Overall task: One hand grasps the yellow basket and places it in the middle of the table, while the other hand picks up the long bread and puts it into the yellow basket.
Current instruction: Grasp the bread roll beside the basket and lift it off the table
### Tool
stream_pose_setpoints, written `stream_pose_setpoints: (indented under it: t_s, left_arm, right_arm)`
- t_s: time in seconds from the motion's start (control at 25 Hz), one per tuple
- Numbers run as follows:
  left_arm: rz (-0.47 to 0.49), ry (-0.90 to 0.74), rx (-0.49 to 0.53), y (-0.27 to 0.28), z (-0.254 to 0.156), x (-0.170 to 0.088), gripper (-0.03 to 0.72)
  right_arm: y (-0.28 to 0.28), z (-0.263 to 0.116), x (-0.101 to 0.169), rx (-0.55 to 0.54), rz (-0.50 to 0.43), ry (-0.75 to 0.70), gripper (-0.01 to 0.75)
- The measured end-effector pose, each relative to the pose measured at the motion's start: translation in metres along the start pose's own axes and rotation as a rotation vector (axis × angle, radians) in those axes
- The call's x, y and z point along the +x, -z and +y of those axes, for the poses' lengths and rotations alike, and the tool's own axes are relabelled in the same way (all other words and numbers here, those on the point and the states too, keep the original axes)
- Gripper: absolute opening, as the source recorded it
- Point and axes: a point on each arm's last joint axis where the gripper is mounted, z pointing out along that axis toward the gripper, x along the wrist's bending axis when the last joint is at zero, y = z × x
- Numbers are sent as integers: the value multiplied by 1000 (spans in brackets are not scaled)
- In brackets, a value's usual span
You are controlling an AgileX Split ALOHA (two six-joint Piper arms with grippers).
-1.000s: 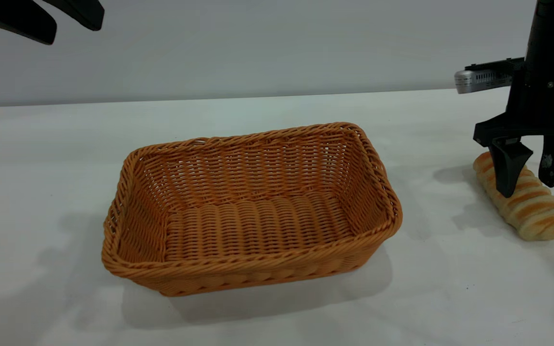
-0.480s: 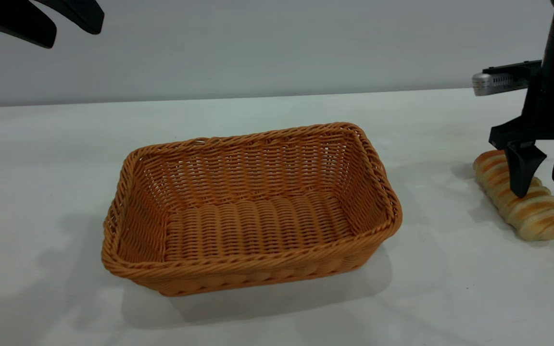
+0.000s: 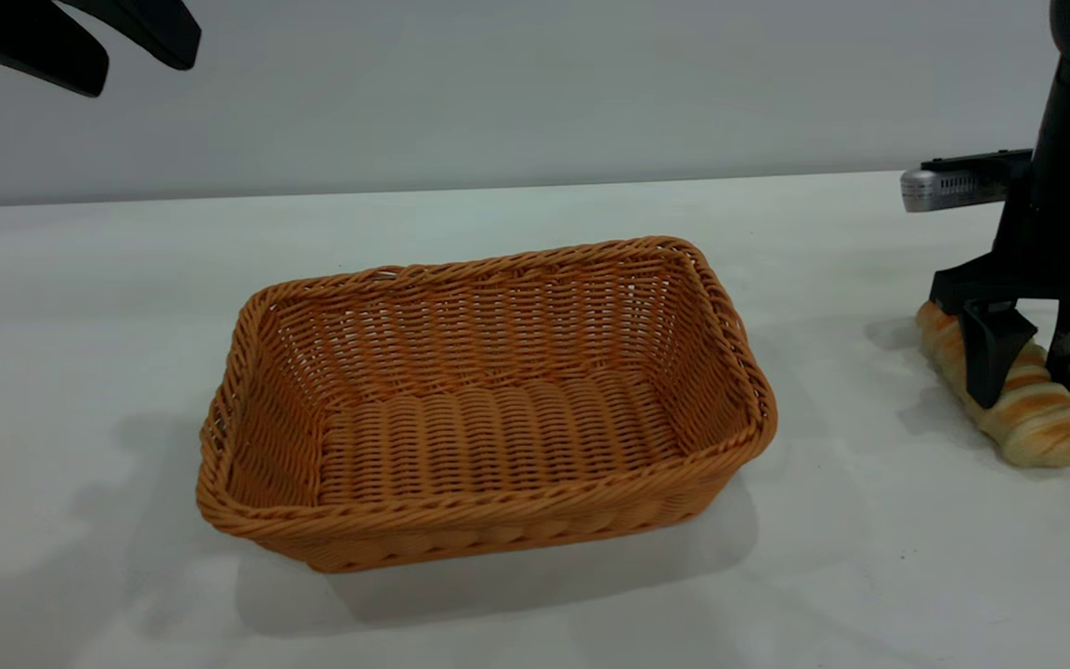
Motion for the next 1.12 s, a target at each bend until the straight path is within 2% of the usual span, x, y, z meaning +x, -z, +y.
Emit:
stream_pose_setpoints:
  t_s: [0.2,0.32,0.4,0.6,0.68,1.12]
  left_arm:
    - [0,-11,1,0,0,0,559]
    - [0,-11,1,0,0,0,559]
    - [0,-11,1,0,0,0,559]
    - [-1,-12,5,0,0,0,559]
    - [-1,-12,6,0,-1,0,559]
    - [-1,-31,5,0,0,0,559]
  right_arm:
    - [-1,1,0,-2,1,-1,570]
    - [-1,1,0,-2,0,0,502]
    - [-1,1,0,-3,0,0,420]
    - [-3,1,-1,-3,0,-1,123]
    - [-3,1,-1,-2,0,-1,58]
    - [17,7,-1,-2,1,-6,50]
